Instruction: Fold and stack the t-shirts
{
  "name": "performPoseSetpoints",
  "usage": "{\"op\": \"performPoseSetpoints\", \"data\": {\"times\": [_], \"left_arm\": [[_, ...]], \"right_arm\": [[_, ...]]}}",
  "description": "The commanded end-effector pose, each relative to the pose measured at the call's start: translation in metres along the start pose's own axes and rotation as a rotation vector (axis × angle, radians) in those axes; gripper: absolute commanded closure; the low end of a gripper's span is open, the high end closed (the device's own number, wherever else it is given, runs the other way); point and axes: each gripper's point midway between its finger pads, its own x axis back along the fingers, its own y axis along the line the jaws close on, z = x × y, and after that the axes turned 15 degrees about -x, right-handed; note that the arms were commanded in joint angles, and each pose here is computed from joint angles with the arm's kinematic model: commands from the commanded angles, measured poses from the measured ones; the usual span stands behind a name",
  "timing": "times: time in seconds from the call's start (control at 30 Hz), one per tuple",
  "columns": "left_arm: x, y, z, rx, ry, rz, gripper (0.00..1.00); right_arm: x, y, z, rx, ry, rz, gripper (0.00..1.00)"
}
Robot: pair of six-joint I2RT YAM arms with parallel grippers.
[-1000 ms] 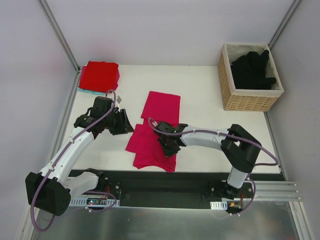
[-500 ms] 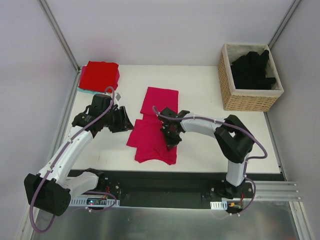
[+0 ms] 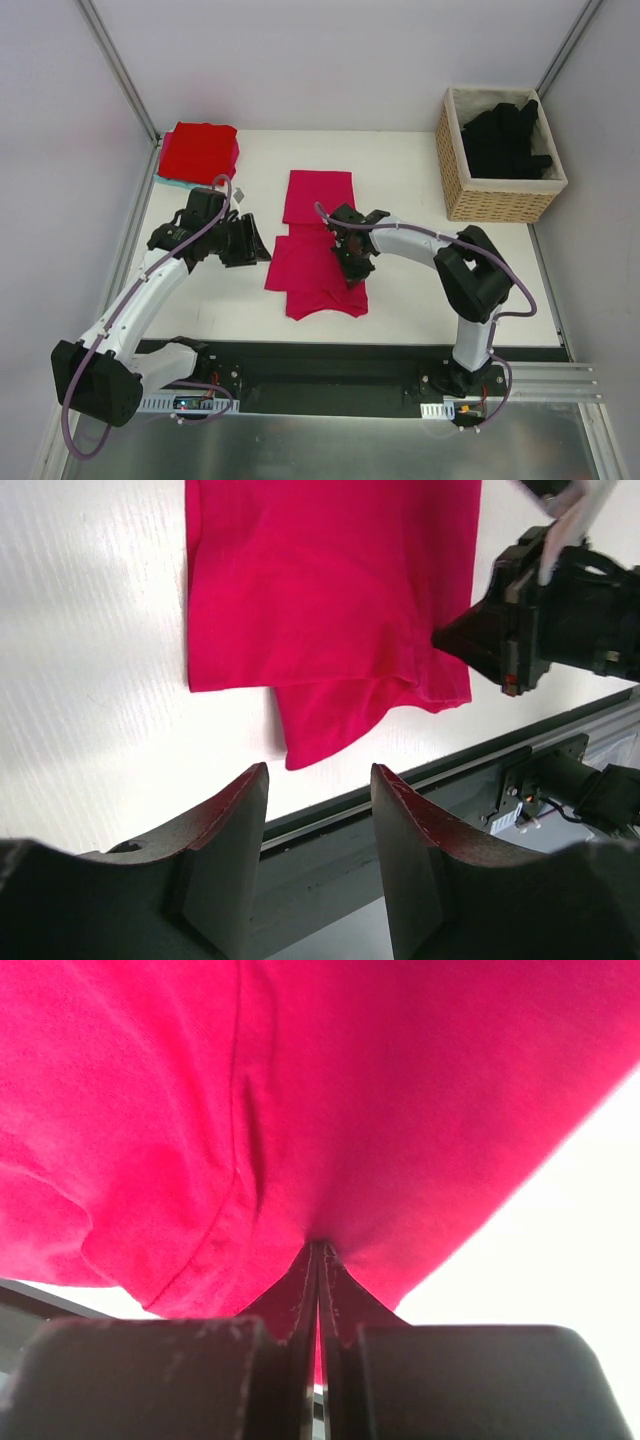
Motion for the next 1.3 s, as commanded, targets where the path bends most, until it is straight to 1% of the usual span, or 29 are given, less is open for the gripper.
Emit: {"op": "performPoseSetpoints", "data": {"times": [0.0,0.07,0.17,0.27,0.3,0.37,0.4,0.43,0.47,0.5,0.53,0.6,0.7,0.83,1.03,1.17,1.27], "left_arm": [[-0.014,0.005,0.021,0.031,0.087,0.013,0.55],[-0.021,0.010,0.034,0.049,0.126,0.010,0.55],[-0.029,0.006,0.042,0.071,0.138,0.056,0.55],[-0.039,0.002,0.056,0.114,0.171,0.111,0.55],[-0.044,0.004,0.067,0.126,0.193,0.112,0.55],[-0.051,0.003,0.073,0.121,0.197,0.125,0.55],[-0.055,0.005,0.083,0.132,0.219,0.123,0.55],[-0.060,0.003,0.085,0.127,0.213,0.139,0.55],[-0.063,0.001,0.094,0.141,0.232,0.167,0.54],[-0.064,-0.002,0.096,0.154,0.228,0.180,0.54],[-0.067,-0.004,0.093,0.143,0.203,0.197,0.53],[-0.069,-0.003,0.099,0.144,0.204,0.197,0.53],[-0.074,0.000,0.104,0.153,0.208,0.190,0.53],[-0.077,0.002,0.103,0.154,0.189,0.188,0.54],[-0.081,0.002,0.101,0.154,0.193,0.185,0.55],[-0.082,0.003,0.101,0.149,0.198,0.184,0.55],[-0.083,0.003,0.098,0.145,0.195,0.182,0.56]], "right_arm": [[0.045,0.001,-0.021,-0.039,-0.140,0.013,0.99],[0.067,0.009,-0.024,-0.048,-0.186,-0.020,0.99],[0.087,0.013,-0.015,-0.044,-0.207,-0.030,0.99],[0.092,0.009,0.004,-0.062,-0.177,-0.027,0.99],[0.087,0.004,0.015,-0.064,-0.154,-0.014,0.99],[0.088,0.002,0.026,-0.084,-0.151,-0.021,0.98],[0.084,0.001,0.032,-0.104,-0.140,-0.026,0.97],[0.073,-0.008,0.045,-0.142,-0.106,-0.007,0.88],[0.067,-0.012,0.052,-0.165,-0.094,-0.012,0.85],[0.064,-0.005,0.052,-0.180,-0.108,-0.068,0.76],[0.050,-0.016,0.066,-0.241,-0.075,-0.056,0.73],[0.045,-0.013,0.066,-0.286,-0.095,-0.115,0.68],[0.031,-0.025,0.072,-0.378,-0.079,-0.149,0.65],[0.024,-0.029,0.066,-0.424,-0.082,-0.180,0.64],[0.038,-0.024,0.049,-0.428,-0.133,-0.224,0.66],[0.056,-0.029,0.056,-0.421,-0.128,-0.221,0.68],[0.069,-0.036,0.068,-0.415,-0.131,-0.205,0.67]]}}
